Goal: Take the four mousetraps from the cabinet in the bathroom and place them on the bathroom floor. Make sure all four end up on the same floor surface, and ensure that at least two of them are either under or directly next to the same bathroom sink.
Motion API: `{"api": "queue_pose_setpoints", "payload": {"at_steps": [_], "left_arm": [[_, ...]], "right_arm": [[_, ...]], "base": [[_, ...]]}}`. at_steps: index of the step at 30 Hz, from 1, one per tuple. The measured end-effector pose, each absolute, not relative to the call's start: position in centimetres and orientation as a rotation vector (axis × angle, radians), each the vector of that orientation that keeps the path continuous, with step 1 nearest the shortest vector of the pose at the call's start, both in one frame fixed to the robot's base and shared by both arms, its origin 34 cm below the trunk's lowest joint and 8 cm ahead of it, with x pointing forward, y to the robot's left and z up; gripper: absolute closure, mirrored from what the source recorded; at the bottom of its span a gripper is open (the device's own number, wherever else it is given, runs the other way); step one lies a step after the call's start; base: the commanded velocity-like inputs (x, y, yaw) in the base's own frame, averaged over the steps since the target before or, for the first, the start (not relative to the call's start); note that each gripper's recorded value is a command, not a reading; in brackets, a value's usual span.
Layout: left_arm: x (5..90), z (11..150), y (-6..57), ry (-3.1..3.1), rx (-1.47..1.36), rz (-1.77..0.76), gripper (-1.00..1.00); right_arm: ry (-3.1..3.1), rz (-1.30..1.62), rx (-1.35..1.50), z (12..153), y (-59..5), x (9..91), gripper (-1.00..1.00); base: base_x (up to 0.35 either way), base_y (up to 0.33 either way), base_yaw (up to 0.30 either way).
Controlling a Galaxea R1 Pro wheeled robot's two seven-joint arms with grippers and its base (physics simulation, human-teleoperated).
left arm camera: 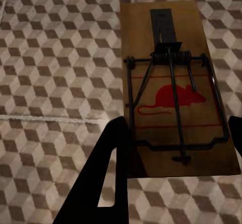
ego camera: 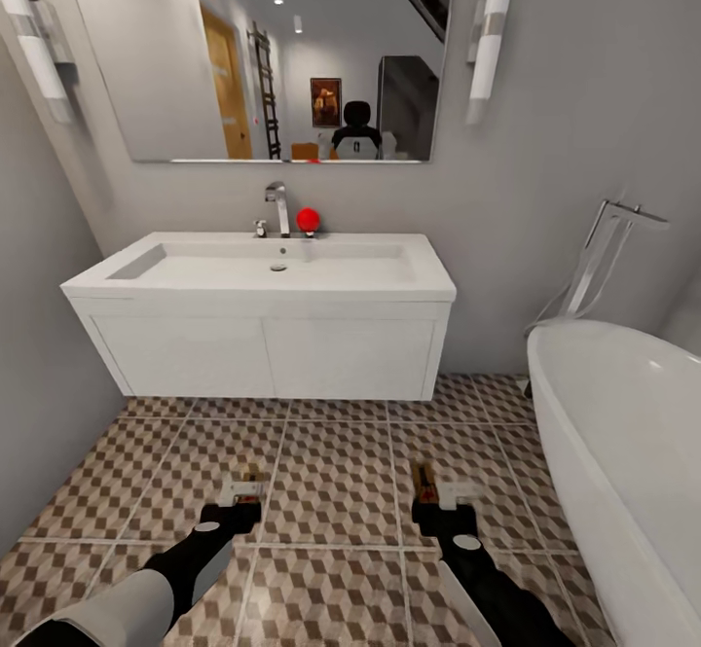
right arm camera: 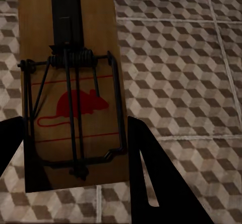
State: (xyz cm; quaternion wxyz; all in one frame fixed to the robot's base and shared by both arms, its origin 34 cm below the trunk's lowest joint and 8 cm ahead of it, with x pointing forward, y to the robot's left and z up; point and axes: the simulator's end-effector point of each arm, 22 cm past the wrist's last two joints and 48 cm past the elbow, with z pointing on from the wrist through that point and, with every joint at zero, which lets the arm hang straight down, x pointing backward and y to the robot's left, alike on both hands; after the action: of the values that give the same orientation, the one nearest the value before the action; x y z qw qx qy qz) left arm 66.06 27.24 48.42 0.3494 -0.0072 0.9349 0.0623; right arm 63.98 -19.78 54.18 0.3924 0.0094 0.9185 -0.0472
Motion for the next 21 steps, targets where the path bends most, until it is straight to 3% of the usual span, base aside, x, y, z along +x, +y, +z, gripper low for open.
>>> {"api": "queue_pose_setpoints", "payload": {"at_steps": [21], "left_arm": [[64.6, 42.4, 27.1, 2.455, -0.016, 0.16, 1.0]], "right_arm": [[2.365, -0.109, 0.019, 48.0, -19.6, 62.6, 1.0]], "base": [[0.0, 0.0, 0.0]]}}
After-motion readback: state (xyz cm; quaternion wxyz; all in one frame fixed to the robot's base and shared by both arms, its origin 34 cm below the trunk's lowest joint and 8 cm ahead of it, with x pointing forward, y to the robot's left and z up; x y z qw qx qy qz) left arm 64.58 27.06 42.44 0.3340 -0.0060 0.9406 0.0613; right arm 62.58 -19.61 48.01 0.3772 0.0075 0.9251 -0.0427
